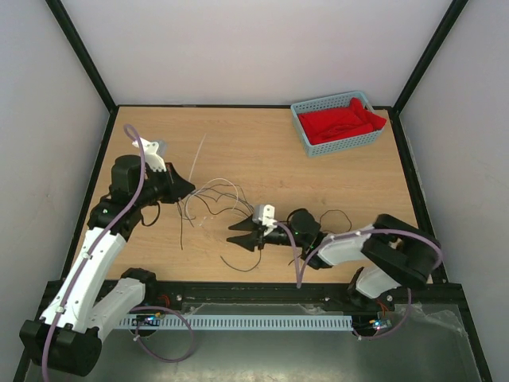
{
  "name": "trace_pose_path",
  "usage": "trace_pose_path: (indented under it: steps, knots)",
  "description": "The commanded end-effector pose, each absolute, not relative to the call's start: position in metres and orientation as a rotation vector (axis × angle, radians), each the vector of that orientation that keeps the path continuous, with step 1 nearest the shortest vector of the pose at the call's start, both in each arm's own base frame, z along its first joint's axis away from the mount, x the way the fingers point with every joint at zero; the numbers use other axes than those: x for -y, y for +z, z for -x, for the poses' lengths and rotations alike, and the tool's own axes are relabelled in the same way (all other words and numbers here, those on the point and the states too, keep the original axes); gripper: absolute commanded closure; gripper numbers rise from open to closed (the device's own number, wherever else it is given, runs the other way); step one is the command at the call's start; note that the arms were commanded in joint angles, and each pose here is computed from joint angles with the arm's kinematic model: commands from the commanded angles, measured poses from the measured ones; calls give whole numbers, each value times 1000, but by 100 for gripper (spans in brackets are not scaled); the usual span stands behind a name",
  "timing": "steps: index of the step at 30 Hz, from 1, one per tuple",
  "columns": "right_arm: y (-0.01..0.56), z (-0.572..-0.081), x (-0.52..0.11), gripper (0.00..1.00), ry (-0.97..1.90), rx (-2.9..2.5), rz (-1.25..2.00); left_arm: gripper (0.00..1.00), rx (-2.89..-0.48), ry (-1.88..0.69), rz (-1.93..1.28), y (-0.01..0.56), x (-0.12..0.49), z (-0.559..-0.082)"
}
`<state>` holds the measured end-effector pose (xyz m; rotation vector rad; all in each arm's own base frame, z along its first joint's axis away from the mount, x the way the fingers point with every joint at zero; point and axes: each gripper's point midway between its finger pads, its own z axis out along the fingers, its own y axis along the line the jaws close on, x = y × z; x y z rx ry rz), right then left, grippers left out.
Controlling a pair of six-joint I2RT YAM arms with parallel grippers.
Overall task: Zip-tie the wires
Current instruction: Adjust the cable at the center of the board.
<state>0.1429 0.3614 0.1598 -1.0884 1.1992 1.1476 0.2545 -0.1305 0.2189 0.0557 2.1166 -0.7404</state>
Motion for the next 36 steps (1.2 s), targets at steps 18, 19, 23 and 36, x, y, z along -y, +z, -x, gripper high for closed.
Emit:
trace_pose_path:
  steps: [18,19,23,36]
  knots:
    - [181,-166,-458,44,1128,-967,1107,100,-2071,-798,-98,233,149,-250]
    - [181,-167,-459,44,1124,-966,1108,100,-2071,-799,-102,234,149,-250]
    - [177,-166,-463,57,1129,-965,1129,100,-2066,-801,-109,236,151,-249]
    - [120,-155,-446,93,1140,-1132,1206,100,-2007,-764,-137,272,151,-265]
